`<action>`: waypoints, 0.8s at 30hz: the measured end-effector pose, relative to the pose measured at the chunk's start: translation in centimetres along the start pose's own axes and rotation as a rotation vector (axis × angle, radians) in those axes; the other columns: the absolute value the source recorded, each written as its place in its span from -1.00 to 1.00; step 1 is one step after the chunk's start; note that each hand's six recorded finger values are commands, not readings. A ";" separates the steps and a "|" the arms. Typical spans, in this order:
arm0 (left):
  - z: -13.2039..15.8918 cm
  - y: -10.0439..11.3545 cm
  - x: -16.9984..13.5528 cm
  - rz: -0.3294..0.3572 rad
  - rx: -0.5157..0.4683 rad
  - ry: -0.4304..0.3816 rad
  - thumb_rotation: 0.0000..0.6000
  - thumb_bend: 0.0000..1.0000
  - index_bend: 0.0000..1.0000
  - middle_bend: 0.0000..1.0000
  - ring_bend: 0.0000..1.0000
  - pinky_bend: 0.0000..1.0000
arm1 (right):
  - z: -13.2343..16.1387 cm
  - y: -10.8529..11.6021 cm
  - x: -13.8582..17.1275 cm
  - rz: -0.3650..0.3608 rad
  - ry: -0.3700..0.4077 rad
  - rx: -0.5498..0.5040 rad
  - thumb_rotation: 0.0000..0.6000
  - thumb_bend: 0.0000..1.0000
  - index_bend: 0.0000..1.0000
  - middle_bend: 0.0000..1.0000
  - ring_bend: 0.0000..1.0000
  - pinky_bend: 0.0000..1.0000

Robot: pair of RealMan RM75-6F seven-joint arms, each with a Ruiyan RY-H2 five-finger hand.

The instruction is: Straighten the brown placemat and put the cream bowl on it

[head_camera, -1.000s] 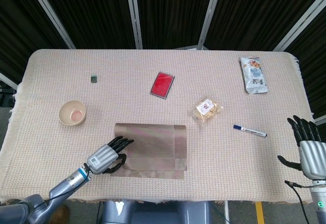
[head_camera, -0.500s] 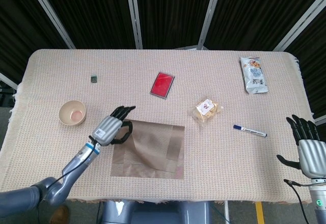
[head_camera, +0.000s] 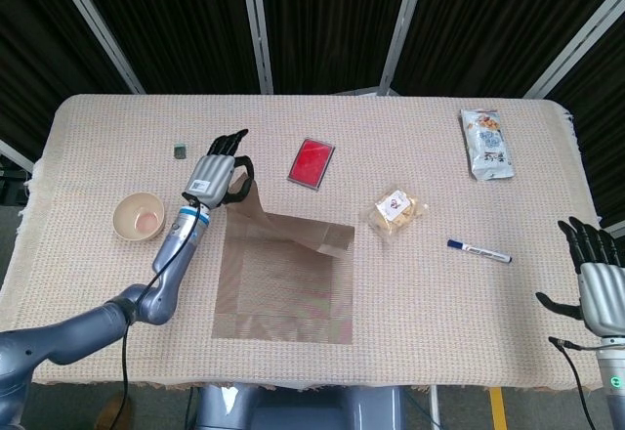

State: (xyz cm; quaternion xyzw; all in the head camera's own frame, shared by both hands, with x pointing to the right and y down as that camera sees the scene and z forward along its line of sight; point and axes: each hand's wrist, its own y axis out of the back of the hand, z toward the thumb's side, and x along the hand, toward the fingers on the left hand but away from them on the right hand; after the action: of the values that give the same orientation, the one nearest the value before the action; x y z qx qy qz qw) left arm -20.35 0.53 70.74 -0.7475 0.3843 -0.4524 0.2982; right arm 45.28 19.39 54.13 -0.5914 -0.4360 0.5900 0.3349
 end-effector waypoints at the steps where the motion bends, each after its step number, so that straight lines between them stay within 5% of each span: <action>1: -0.3 -0.1 0.3 0.003 0.005 0.014 1.00 0.01 0.38 -1.00 -1.00 -1.00 | -0.1 0.0 0.0 0.000 -0.002 0.001 1.00 -1.00 -0.96 -1.00 -1.00 -1.00; 17: -8.7 0.7 0.3 0.047 0.110 0.208 1.00 0.01 0.30 -1.00 -1.00 -1.00 | -0.4 -0.3 0.0 0.010 -0.011 0.016 1.00 -1.00 -0.96 -1.00 -1.00 -1.00; 18: -9.1 0.8 0.1 0.048 0.114 0.213 1.00 -0.07 0.10 -1.00 -1.00 -1.00 | -0.3 -0.3 0.0 0.011 -0.009 0.017 1.00 -1.00 -0.96 -1.00 -1.00 -1.00; 21: -9.8 1.3 -0.2 0.060 0.106 0.214 1.00 -0.74 -0.81 -1.00 -1.00 -1.00 | -0.2 -0.4 0.1 0.012 -0.005 0.018 1.00 -1.00 -0.96 -1.00 -1.00 -1.00; 22: -9.9 1.5 -0.4 0.069 0.101 0.213 1.00 -0.94 -0.97 -1.00 -1.00 -1.00 | -0.2 -0.4 0.1 0.012 -0.003 0.019 1.00 -1.00 -0.96 -1.00 -1.00 -1.00; 24: -10.2 2.4 -0.7 0.100 0.093 0.204 1.00 -1.00 -1.00 -1.00 -1.00 -1.00 | 0.0 -0.4 0.1 0.012 0.002 0.019 1.00 -1.00 -0.96 -1.00 -1.00 -1.00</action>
State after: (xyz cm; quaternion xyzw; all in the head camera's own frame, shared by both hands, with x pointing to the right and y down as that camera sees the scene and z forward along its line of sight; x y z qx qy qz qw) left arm -30.52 -1.12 72.77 -0.6627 0.4280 -0.5282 0.3141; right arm 45.25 19.70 54.46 -0.5912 -0.4265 0.5955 0.3376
